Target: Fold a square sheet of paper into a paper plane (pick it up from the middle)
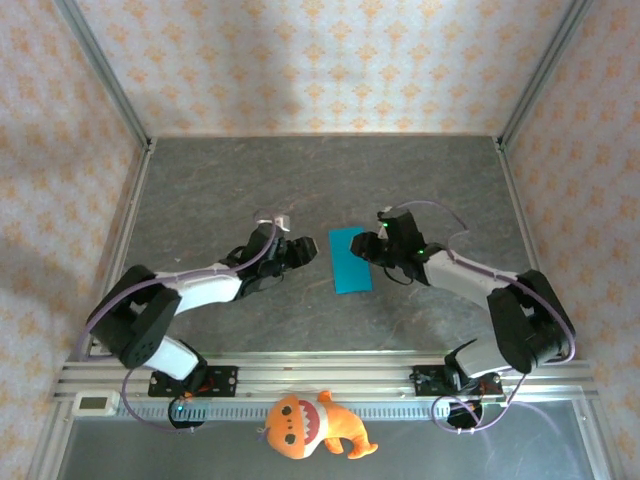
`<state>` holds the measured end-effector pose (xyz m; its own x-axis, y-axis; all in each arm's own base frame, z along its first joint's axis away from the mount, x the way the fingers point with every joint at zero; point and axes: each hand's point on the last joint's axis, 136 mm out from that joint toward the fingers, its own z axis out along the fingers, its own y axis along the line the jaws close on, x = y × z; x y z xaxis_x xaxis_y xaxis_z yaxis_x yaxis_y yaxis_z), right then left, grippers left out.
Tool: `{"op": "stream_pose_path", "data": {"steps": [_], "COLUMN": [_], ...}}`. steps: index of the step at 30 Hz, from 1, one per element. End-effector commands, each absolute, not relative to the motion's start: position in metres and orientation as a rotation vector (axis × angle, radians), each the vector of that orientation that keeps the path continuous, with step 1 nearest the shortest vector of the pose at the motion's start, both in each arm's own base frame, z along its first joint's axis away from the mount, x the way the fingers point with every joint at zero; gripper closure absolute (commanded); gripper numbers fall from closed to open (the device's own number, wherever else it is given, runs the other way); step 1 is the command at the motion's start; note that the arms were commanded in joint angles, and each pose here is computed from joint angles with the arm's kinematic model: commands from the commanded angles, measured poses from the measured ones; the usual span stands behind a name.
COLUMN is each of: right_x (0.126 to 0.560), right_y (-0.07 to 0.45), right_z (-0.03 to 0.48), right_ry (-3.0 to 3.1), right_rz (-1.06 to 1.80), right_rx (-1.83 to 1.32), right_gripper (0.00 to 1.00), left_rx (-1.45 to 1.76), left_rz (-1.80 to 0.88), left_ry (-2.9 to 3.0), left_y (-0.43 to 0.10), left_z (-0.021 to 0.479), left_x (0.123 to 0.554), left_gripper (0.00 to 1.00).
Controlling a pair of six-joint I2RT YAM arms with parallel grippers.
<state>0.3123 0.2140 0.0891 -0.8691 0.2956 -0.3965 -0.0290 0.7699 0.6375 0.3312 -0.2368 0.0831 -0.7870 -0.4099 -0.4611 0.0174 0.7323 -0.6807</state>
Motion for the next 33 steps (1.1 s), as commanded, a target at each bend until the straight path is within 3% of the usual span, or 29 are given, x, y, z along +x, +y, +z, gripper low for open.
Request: {"op": "stream_pose_path", "data": {"steps": [1, 4, 10, 21, 33], "right_x": [0.309, 0.305, 0.309, 0.299, 0.288], "right_y": [0.212, 0.209, 0.211, 0.187, 0.181], "right_z": [0.092, 0.083, 0.064, 0.006, -0.004], "right_ry": [2.432, 2.448, 2.499, 2.63, 2.644], "right_rz": [1.115, 1.18, 1.221, 1.129, 1.14], "right_rx": [0.257, 0.268, 0.289, 0.455, 0.498], "right_gripper": [0.73, 0.86, 0.96, 0.97, 0.97], "left_rx": [-0.244, -0.235, -0.252, -0.221, -0.195], "left_rz": [-1.094, -1.159, -1.23, -1.222, -1.206], "left_ry": [2.321, 2.34, 2.378, 2.469, 2.546], "left_y": [-0.261, -0.272, -0.281, -0.295, -0.314], "left_z": [0.09, 0.087, 0.077, 0.061, 0.045], "left_x": [0.334, 0.333, 0.33, 0.328, 0.324], "left_gripper": [0.47, 0.49, 0.5, 0.49, 0.51]}}
